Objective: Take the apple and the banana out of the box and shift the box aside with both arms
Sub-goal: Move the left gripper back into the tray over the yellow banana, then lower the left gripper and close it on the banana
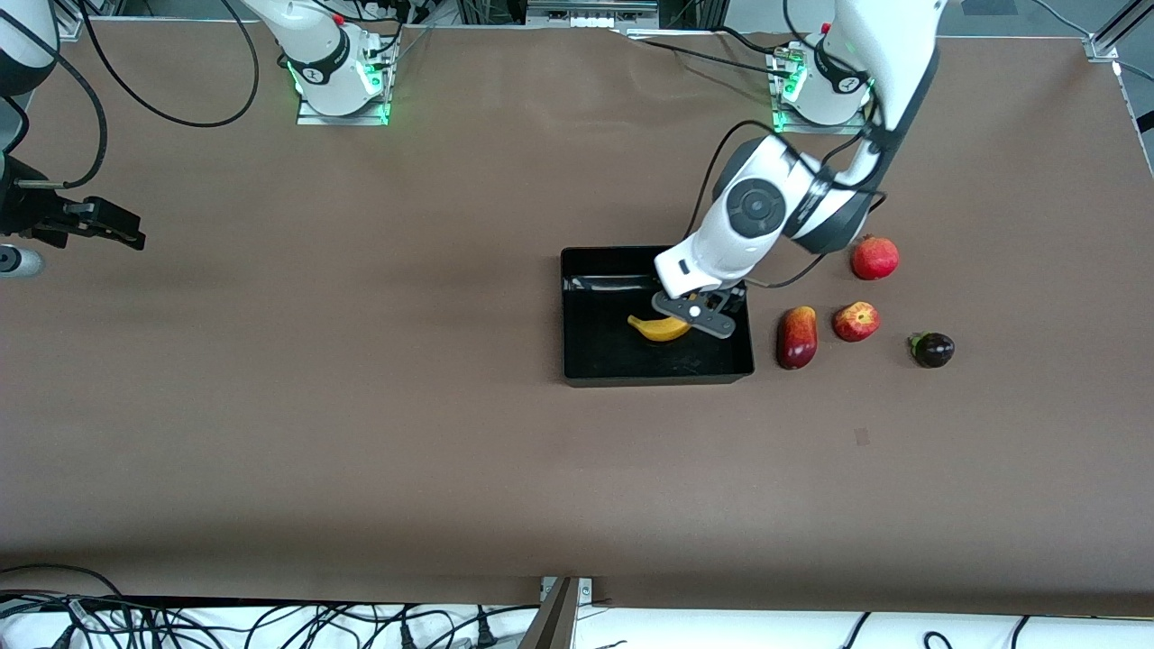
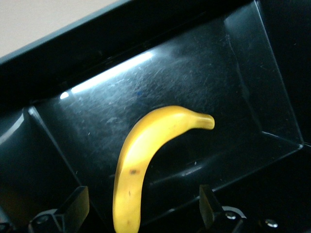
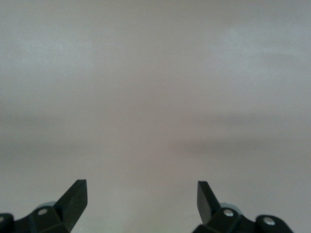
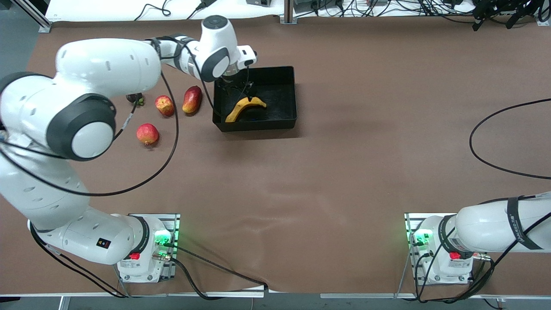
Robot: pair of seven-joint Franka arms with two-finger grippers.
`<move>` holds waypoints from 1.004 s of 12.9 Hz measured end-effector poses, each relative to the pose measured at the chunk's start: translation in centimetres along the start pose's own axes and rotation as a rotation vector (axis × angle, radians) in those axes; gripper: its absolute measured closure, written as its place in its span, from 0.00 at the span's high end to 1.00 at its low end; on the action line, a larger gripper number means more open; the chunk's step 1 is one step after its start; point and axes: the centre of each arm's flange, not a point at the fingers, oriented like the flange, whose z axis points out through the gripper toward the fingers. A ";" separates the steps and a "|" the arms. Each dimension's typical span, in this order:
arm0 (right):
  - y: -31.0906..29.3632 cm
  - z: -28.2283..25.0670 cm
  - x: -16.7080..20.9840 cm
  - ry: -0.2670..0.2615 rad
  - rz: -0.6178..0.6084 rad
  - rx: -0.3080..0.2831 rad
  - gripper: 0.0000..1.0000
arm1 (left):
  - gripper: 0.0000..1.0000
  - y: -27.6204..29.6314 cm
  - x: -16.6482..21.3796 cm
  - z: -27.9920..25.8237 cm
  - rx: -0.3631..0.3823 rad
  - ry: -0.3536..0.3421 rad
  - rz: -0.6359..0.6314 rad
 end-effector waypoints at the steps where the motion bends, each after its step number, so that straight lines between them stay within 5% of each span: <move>1: 0.0 0.0 0.0 0.000 0.000 0.000 1.00 | 1.00 0.3 0.3 0.6 0.017 -0.002 0.022; 13: 0.0 0.0 0.0 0.000 0.000 0.000 1.00 | 1.00 -0.6 0.7 4.2 0.027 -0.027 0.079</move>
